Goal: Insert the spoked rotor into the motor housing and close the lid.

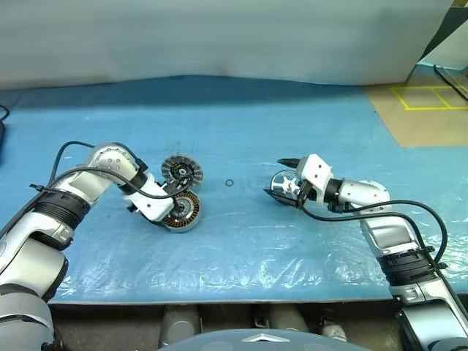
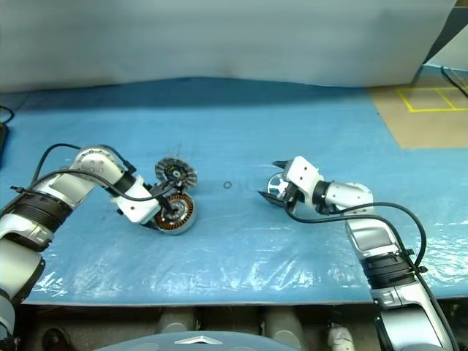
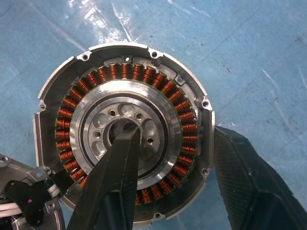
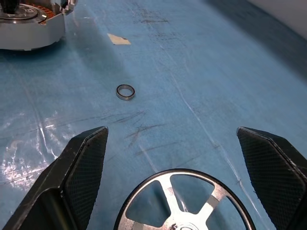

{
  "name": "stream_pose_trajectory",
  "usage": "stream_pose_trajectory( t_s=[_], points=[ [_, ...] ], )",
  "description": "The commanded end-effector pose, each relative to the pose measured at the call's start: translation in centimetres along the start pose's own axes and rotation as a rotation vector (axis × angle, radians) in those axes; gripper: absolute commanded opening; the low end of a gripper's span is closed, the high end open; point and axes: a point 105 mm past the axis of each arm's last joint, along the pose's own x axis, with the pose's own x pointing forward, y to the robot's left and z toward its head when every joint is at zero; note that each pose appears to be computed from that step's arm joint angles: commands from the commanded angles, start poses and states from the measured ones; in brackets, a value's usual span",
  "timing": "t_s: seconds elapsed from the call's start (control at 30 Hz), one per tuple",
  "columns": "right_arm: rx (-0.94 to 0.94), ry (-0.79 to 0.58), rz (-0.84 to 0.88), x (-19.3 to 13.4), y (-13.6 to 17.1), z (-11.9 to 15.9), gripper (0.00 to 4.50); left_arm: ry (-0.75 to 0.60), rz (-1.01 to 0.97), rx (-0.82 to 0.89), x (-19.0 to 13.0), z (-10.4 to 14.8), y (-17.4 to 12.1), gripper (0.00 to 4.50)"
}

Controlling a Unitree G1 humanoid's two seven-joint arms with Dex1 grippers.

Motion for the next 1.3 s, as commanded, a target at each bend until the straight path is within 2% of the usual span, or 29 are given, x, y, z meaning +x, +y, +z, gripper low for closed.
stream_pose_trajectory(
  t_s=[0.03, 0.6, 1.07, 1.27, 1.3],
  points=[
    [-0.025, -0.030, -0.027, -0.9, -0.7, 1.2, 4.50, -0.015, 0.020, 0.051, -0.2, 1.3, 1.2, 1.90],
    [0.005, 0.000, -0.041, -2.2, 0.1, 0.6, 4.50, -0.041, 0.012, 0.172, 1.9, 3.7, 5.8, 1.90],
    [0.010, -0.009, -0.049, -1.8, 0.4, 1.3, 4.50, -0.082, -0.034, 0.140, 2.7, 4.2, 5.0, 1.90],
    [0.009, -0.020, -0.041, -1.4, 0.4, 1.5, 4.50, -0.128, 0.038, 0.147, 2.0, 4.9, 5.8, 3.69],
    [0.009, -0.022, -0.039, -1.3, 0.4, 1.5, 4.50, -0.136, 0.046, 0.144, 1.8, 5.0, 5.9, 3.69]
  ],
)
